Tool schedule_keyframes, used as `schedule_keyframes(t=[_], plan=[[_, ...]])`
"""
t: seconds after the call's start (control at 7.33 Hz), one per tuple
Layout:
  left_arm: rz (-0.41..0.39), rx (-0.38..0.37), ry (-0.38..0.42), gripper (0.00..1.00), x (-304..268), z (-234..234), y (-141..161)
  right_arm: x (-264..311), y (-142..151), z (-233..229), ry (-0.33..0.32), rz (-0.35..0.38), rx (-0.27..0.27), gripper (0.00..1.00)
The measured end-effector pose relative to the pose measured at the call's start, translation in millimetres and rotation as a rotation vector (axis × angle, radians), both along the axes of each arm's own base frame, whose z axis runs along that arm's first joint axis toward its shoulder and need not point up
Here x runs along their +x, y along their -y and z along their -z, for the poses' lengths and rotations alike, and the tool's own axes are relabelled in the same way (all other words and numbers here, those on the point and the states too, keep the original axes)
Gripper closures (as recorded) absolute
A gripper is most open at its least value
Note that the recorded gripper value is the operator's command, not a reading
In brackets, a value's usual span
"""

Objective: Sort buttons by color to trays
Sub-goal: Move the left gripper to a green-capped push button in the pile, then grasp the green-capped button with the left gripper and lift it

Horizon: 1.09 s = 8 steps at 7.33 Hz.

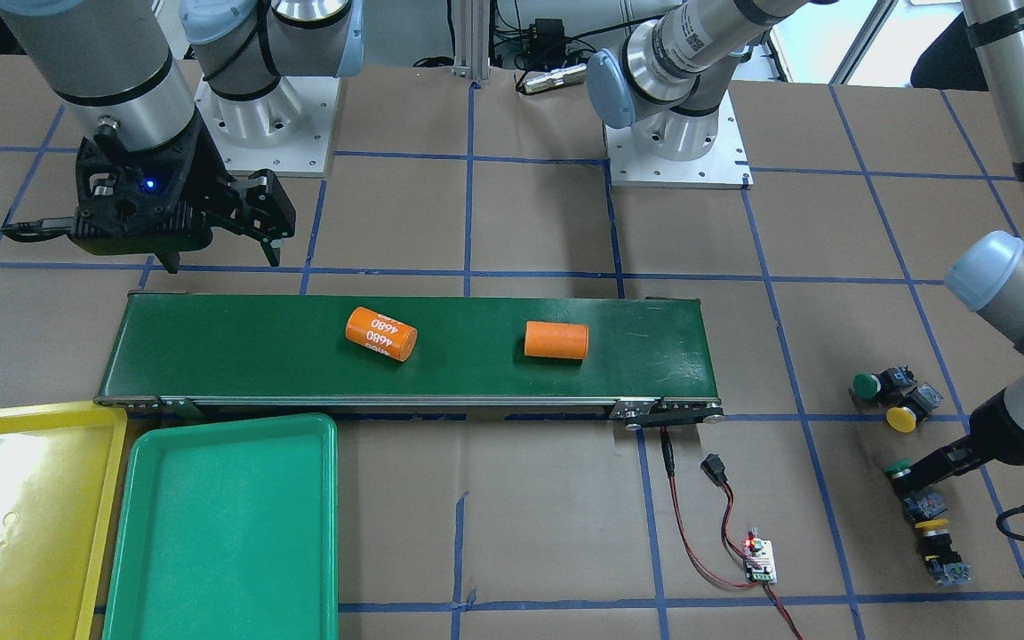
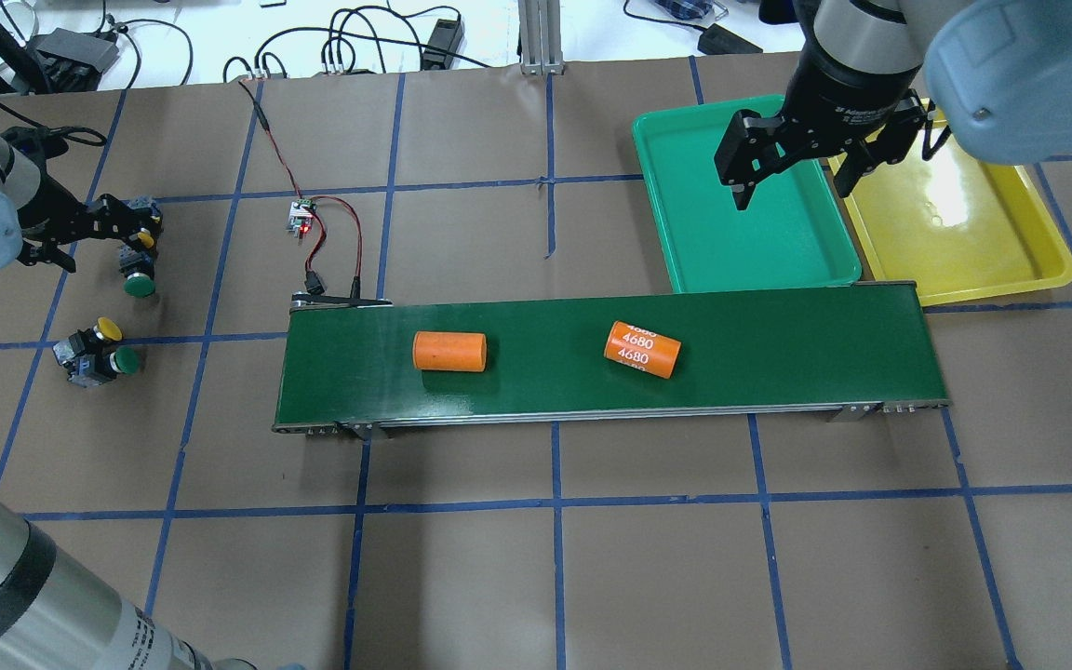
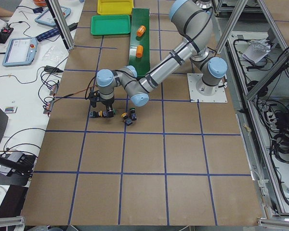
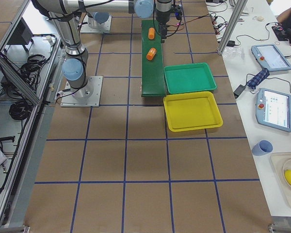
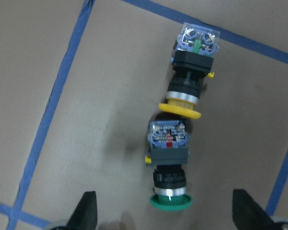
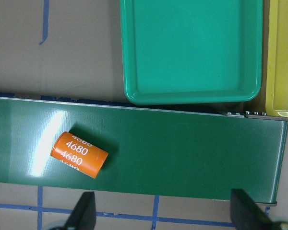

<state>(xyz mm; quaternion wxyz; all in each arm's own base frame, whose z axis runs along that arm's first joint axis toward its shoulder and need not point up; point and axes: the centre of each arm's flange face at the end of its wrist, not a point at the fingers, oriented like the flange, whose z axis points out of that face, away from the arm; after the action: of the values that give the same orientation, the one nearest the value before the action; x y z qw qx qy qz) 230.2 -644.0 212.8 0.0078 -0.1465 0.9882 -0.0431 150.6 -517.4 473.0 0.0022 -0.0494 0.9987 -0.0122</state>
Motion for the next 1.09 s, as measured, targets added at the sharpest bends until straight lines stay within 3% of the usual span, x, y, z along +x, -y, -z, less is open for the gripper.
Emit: schedule_keyframes(t=[0.27,0.55,0.68,0.82,1.09], plan=[[0.022,0.014,-0.014,0.0,4,25,14,0,1,1,0.0,-0.001,0.001,0.0],[0.024,0.027,-0.037,0.44,2,38,20,0,1,2,-0.001,-0.001,0.002,0.0],[0.022,0.024,-0.055,0.77,1,42,21,0,1,2,-0.001,-0.001,0.003,0.0],[0.019,0.023,-0.072,0.94,0,44,22,0,1,2,-0.002,-0.001,0.004,0.0],[0.014,0.052,-0.098,1.0,-3,42,21,0,0,2,-0.003,-0.001,0.006,0.0]])
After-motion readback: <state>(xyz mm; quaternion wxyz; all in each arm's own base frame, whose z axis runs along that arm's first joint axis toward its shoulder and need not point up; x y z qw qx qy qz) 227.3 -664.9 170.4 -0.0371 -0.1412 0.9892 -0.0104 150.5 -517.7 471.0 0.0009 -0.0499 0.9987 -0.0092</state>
